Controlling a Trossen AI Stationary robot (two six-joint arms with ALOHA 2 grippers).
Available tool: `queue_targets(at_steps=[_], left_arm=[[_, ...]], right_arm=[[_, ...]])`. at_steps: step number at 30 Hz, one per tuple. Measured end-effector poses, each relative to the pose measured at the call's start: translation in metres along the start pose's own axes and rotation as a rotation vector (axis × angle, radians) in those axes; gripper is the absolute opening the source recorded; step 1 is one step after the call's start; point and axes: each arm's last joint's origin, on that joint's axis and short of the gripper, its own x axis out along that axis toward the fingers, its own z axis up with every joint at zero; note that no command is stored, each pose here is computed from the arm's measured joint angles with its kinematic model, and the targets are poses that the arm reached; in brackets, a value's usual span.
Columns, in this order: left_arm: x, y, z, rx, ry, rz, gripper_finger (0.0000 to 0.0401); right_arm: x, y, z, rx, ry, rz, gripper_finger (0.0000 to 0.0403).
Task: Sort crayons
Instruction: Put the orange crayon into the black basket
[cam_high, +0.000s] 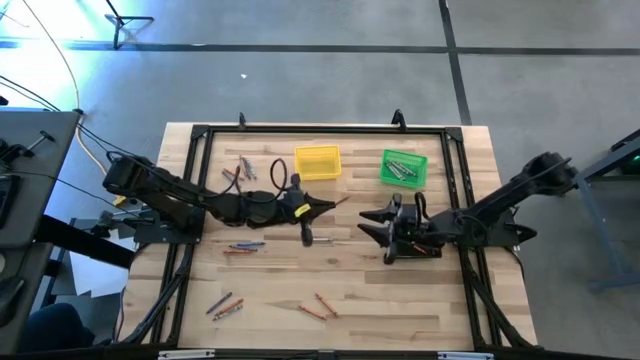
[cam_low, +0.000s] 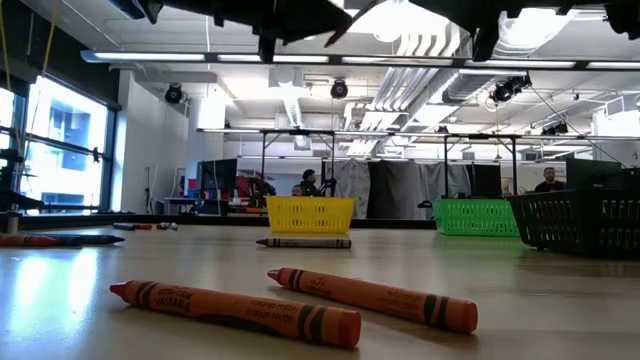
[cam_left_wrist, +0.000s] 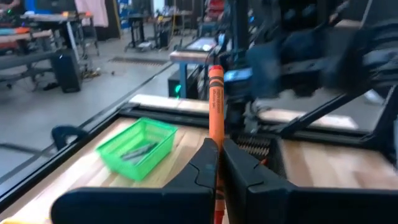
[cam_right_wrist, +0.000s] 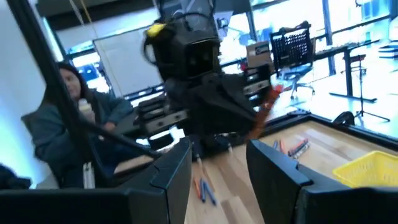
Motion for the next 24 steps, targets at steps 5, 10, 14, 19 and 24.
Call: queue_targets(at_steps=[5,10,14,19,24], left_arm=[[-0.004,-0.011,0.006,0.024,-0.061,-0.047,0.0],[-0.007,-0.016,0.008,0.008,-0.086,-0.066,0.0],[-0.008,-0.019,0.009,0.001,-0.1,-0.076,0.0],[-0.008,-0.019,0.011,-0.003,-0.119,-0.076,0.0],[-0.008,-0.019,0.012,-0.015,-0.13,-0.077,0.0]], right_arm=[[0.007,-0.003,-0.003,0.019,-0.034,0.028,0.0149],[0.012,-0.003,0.0,0.021,-0.11,0.06,0.0149],[0.014,-0.007,0.002,0.012,-0.131,0.047,0.0149],[0.018,-0.01,0.006,0.014,-0.151,0.036,0.0149],[0.03,-0.006,0.016,-0.021,-0.147,0.017,0.0149]])
